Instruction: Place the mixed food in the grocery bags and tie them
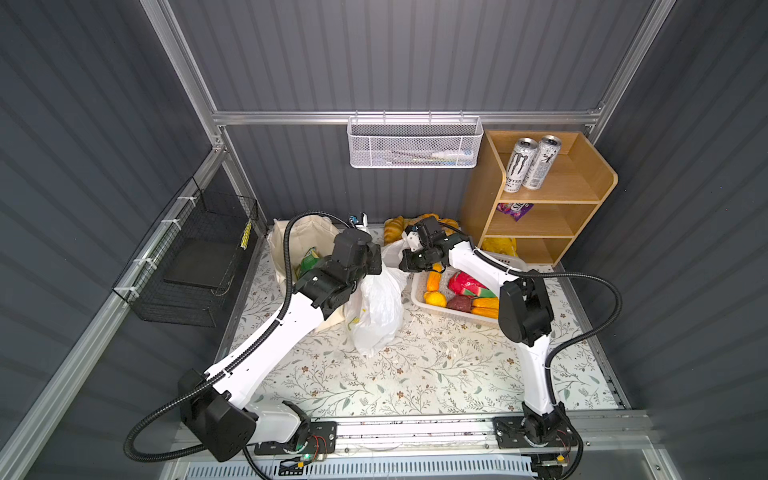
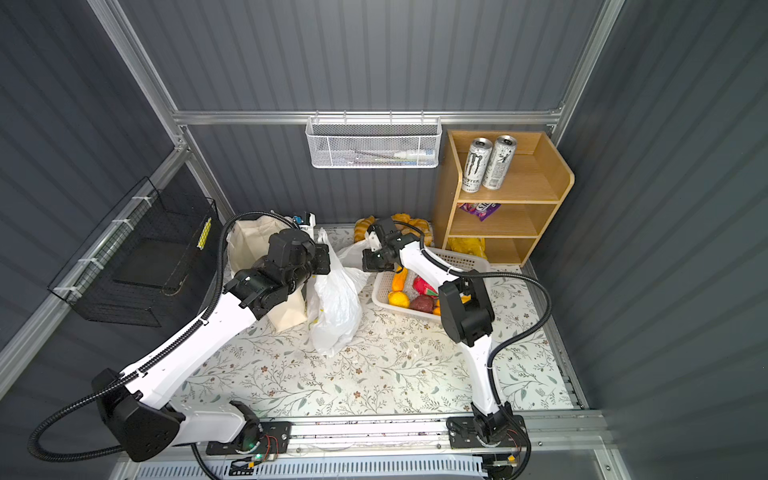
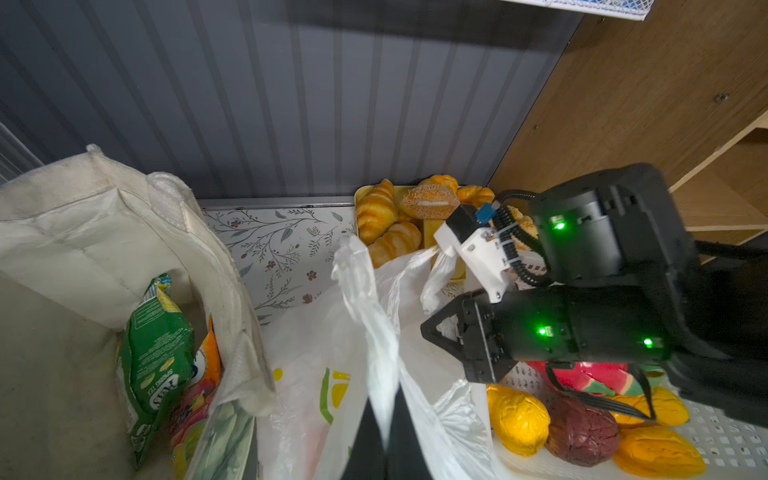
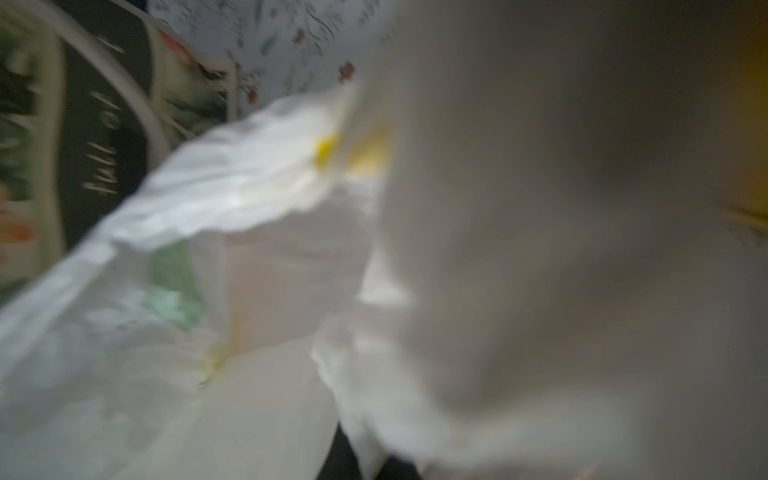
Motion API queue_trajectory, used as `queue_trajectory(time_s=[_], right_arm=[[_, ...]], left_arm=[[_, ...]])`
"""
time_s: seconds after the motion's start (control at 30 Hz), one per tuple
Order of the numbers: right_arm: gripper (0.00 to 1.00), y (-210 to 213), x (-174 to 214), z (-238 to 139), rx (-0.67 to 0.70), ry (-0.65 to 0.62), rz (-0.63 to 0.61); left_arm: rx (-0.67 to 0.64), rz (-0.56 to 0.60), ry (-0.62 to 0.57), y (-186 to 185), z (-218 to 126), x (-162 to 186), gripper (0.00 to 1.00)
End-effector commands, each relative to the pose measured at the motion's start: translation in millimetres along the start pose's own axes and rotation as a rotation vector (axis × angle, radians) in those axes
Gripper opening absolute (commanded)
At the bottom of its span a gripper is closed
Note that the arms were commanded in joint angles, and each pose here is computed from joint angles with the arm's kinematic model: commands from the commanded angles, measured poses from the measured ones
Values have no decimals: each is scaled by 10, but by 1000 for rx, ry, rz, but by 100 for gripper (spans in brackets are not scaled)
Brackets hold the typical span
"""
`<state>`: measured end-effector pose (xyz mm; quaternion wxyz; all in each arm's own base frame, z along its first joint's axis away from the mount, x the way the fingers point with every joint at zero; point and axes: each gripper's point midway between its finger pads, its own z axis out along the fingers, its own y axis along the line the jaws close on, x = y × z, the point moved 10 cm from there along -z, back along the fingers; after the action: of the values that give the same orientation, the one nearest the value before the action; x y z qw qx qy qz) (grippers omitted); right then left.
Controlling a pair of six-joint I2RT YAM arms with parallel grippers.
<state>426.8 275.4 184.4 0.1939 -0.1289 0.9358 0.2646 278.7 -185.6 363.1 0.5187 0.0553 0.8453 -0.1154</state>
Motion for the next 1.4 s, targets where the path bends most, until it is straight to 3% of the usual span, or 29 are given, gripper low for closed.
queue_trajectory(time_s=[0.0,0.2,0.5,0.77,0.97,1.1,1.13,1.17,1.23,1.37], right_arm=[[0,-130,75,-100,100,19,28],[0,-582,331,-372,190,-7,157],[0,-1082,739,-1096,274,-120,310],[0,-479,582,-2029,9,-293,191],[0,-46,584,-2897,-42,-491,109],[0,56,655,-3120,-46,-531,97],[6,51,666,-3128,-30,-526,92],[22,30,678,-3140,8,-523,90],[43,21,697,-3210,64,-533,79],[55,198,726,-3539,31,-619,19]], left_arm=[[40,-12,9,-45,35,-5,0],[87,-26,18,-95,77,-1,0],[235,-34,37,-275,218,-25,0],[431,32,-32,-441,191,-145,0],[566,84,-149,-525,11,-352,0],[631,102,-219,-556,-62,-408,0],[651,109,-229,-569,-61,-403,0],[666,115,-237,-578,-61,-398,0],[700,127,-256,-597,-52,-374,0],[748,147,-300,-614,-73,-351,0]])
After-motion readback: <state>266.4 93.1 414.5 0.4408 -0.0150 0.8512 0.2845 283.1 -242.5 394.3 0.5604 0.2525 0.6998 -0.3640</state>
